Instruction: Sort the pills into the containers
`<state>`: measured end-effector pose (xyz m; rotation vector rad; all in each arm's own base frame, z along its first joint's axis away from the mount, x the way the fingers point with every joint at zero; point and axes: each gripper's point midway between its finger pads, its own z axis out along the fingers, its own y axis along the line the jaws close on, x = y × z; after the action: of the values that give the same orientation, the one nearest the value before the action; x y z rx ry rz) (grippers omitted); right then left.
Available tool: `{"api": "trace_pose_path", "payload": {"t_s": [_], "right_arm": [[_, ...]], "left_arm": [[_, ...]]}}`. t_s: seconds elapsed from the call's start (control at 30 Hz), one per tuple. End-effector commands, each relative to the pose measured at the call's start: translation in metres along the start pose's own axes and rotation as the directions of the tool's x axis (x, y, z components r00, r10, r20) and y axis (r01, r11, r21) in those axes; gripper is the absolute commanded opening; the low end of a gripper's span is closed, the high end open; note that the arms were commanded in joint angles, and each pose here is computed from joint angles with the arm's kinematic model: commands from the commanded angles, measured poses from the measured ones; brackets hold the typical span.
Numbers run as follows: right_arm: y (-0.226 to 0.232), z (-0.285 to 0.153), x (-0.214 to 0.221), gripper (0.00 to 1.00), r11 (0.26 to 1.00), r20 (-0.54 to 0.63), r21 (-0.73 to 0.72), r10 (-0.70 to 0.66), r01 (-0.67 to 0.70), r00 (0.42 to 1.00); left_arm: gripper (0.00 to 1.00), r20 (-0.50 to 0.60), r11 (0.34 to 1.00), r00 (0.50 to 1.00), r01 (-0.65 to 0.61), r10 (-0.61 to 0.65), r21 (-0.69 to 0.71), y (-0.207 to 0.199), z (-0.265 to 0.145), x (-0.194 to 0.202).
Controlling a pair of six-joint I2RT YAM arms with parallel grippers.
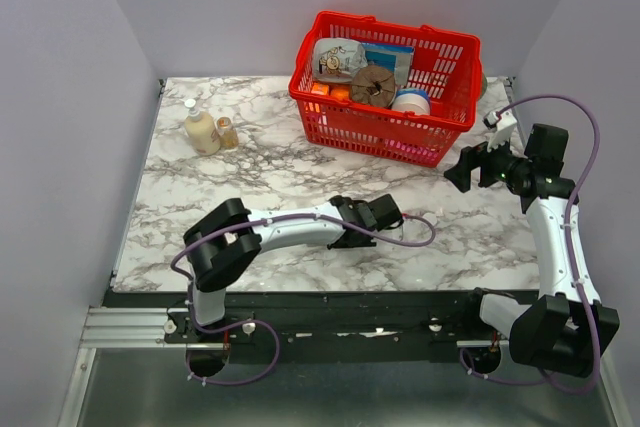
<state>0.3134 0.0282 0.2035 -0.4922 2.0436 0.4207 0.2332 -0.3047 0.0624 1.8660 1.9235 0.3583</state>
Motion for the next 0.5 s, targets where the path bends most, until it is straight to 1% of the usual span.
{"api": "trace_pose_path", "payload": {"t_s": [0.0,0.13,0.27,0.33,0.43,0.47], "right_arm": [[0.002,-0.002,-0.004,1.0,1.0,0.003,-0.017,0.012,-0.012,1.0],[0.004,-0.002,-0.004,1.0,0.999,0.006,-0.033,0.003,-0.002,1.0],[0.006,-0.002,-0.004,1.0,0.999,0.011,-0.045,-0.005,0.006,1.0],[0.007,-0.001,-0.003,1.0,0.999,0.012,-0.053,-0.006,0.007,1.0],[0.009,-0.001,-0.004,1.0,0.998,0.018,-0.066,-0.016,0.017,1.0],[0.009,-0.001,-0.003,1.0,0.998,0.02,-0.067,-0.019,0.02,1.0]], "left_arm": [[0.0,0.157,0.996,0.983,0.093,-0.092,0.004,0.002,-0.013,-0.016],[0.0,0.185,0.991,0.974,0.131,-0.13,0.005,0.0,-0.014,-0.009],[0.0,0.245,0.984,0.954,0.181,-0.175,-0.001,0.003,-0.016,-0.009],[0.0,0.249,0.981,0.95,0.192,-0.187,0.005,0.003,-0.015,-0.008],[0.0,0.305,0.97,0.922,0.243,-0.239,0.025,0.006,-0.017,-0.012],[0.0,0.361,0.961,0.895,0.275,-0.263,0.02,0.015,-0.026,-0.02]]}}
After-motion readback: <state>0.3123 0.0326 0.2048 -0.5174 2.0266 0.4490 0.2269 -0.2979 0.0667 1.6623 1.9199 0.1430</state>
